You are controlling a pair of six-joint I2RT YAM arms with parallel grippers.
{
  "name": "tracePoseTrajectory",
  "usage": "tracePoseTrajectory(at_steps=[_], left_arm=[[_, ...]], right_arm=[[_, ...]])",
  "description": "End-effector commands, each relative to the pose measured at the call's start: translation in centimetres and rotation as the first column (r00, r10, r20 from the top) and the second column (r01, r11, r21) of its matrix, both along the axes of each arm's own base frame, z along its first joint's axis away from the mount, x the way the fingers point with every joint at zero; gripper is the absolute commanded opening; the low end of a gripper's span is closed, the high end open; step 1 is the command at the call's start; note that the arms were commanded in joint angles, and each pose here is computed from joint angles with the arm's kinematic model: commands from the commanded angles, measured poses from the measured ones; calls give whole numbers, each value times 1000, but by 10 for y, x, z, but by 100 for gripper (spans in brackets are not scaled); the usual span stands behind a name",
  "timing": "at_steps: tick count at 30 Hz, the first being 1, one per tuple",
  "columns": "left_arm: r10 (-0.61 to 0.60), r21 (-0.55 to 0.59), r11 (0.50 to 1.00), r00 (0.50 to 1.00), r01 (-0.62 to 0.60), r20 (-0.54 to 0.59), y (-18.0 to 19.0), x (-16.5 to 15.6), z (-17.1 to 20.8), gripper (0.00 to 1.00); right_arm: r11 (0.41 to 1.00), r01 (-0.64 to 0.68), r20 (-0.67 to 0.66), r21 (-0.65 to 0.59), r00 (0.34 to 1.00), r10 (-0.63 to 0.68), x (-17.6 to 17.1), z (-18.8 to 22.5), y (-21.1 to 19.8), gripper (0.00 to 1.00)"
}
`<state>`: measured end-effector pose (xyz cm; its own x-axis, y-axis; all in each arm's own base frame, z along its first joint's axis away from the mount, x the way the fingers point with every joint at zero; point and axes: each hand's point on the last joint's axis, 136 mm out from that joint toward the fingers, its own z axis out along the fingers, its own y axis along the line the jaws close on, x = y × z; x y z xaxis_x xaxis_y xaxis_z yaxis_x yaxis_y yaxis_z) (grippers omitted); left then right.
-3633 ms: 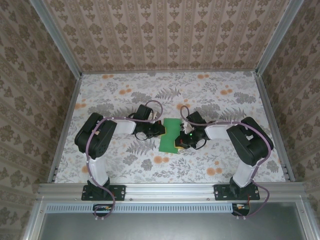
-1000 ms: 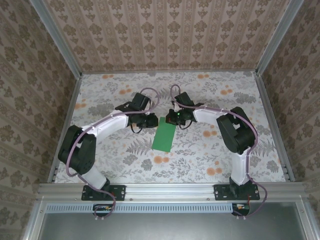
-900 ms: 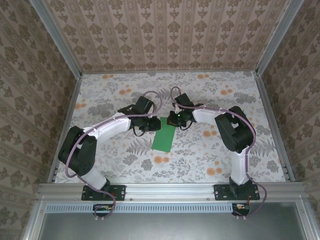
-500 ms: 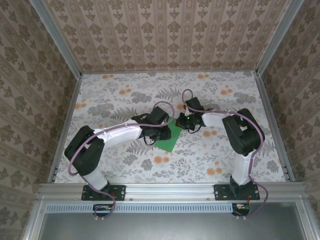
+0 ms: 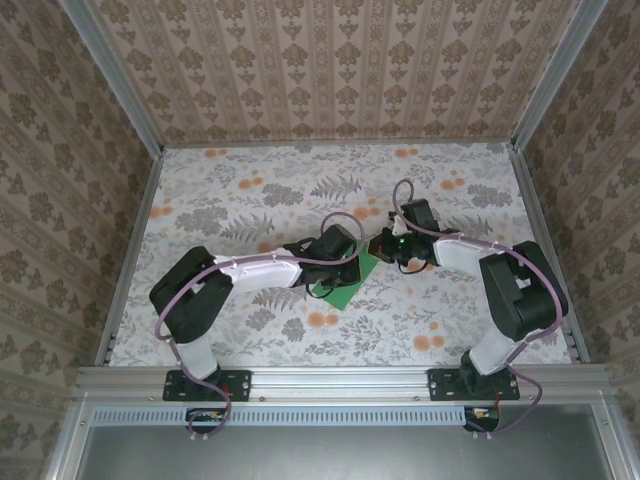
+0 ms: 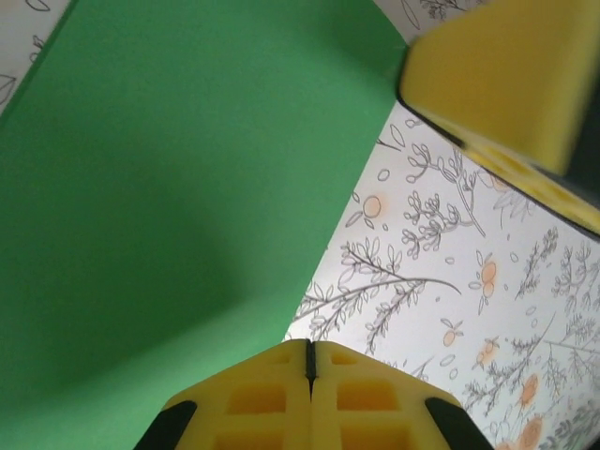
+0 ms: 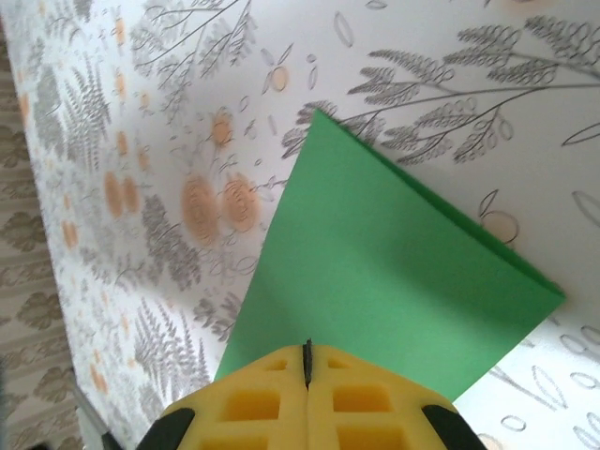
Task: Fold a paper plane with a square sheet of paper (pick it up from the middle)
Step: Rotate the square sheet of paper at the center of the table, then hold the square sheet of paper at the center of the table, then fold the square sheet of paper in half at the center of the table.
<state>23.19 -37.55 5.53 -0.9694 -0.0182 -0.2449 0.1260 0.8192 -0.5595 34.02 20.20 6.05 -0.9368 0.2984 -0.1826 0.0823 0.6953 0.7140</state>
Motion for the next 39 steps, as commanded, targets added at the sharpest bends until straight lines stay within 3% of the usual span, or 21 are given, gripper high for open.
tracePoseTrajectory(at_steps=[1, 11, 26, 39], left_arm=[[55, -28, 998, 998, -56, -28, -5, 3, -11, 0], [98, -100, 989, 991, -106, -86, -11, 0, -31, 0], [116, -2, 993, 986, -117, -121, 6, -8, -49, 0], [213, 159, 971, 943, -176, -256, 46, -37, -85, 0]], right_arm=[[996, -82, -49, 44, 995, 84, -24, -9, 7, 0], [990, -123, -123, 70, 984, 131, -38, -35, 13, 0], [990, -139, -168, -14, 977, 135, -38, -61, 12, 0], [998, -20, -128, -66, 992, 11, 18, -60, -26, 0]])
